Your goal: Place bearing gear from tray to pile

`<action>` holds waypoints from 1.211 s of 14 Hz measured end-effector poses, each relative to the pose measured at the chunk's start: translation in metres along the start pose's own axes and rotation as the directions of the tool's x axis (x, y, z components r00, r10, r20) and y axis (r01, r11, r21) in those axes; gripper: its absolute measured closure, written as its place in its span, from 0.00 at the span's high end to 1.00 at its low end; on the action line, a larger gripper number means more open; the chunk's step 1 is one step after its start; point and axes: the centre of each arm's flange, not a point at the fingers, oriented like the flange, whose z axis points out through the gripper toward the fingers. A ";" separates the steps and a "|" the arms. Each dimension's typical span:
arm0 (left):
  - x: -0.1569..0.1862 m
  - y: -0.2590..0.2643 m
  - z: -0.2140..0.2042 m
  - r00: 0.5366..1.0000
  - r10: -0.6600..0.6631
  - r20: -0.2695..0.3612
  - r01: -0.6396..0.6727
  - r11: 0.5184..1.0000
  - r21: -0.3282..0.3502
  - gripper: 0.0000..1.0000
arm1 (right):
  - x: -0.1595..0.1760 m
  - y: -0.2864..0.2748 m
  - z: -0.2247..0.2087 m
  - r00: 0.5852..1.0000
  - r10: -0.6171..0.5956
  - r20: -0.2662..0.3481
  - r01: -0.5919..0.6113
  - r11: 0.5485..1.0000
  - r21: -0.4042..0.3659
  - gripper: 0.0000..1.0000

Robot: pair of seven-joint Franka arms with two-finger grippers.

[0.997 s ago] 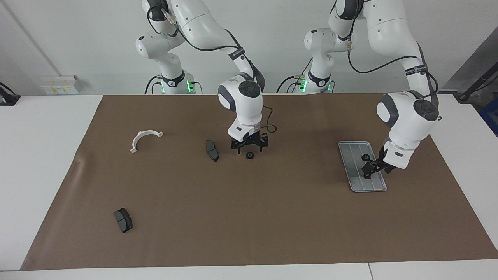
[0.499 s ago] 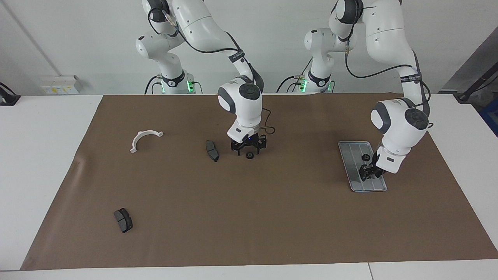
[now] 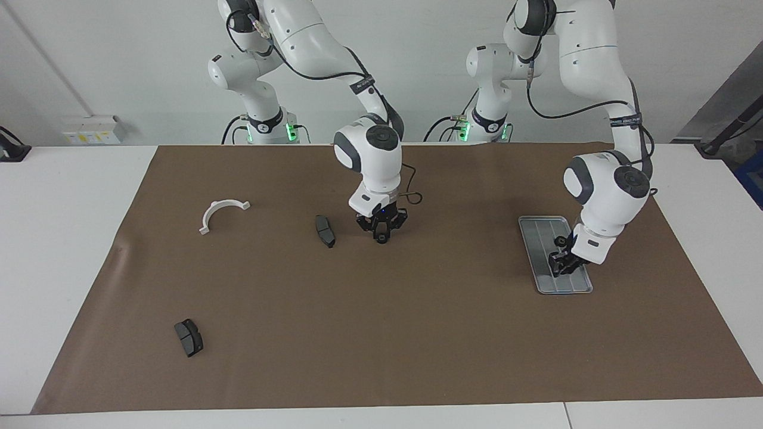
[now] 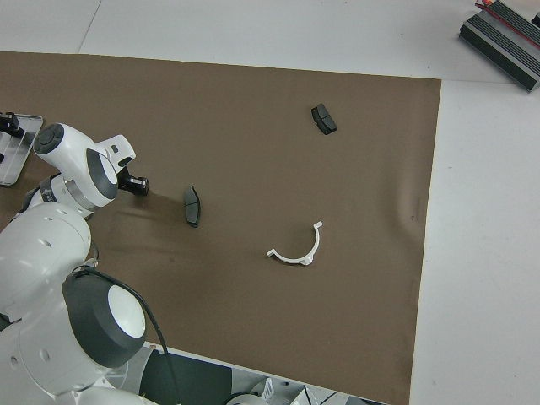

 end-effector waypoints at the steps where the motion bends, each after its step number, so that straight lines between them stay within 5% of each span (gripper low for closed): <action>1: 0.000 0.000 0.000 1.000 0.000 0.000 0.000 1.000 0.000 0.24 | 0.004 0.001 -0.005 1.000 0.013 -0.009 -0.013 1.000 0.005 0.33; 6: 0.020 0.014 -0.039 0.999 -0.008 0.043 0.008 1.000 -0.006 0.24 | 0.064 0.098 -0.102 0.991 0.125 -0.045 -0.124 0.992 0.017 0.33; 9: 0.017 0.086 -0.058 0.993 -0.104 0.051 0.105 0.994 -0.013 0.24 | 0.096 0.191 -0.131 0.994 0.099 -0.047 -0.100 0.995 -0.002 0.33; 17: -0.122 0.355 -0.063 0.988 -0.129 0.085 0.130 0.991 -0.012 0.24 | 0.115 0.404 -0.084 0.999 0.023 0.038 -0.021 0.998 -0.055 0.33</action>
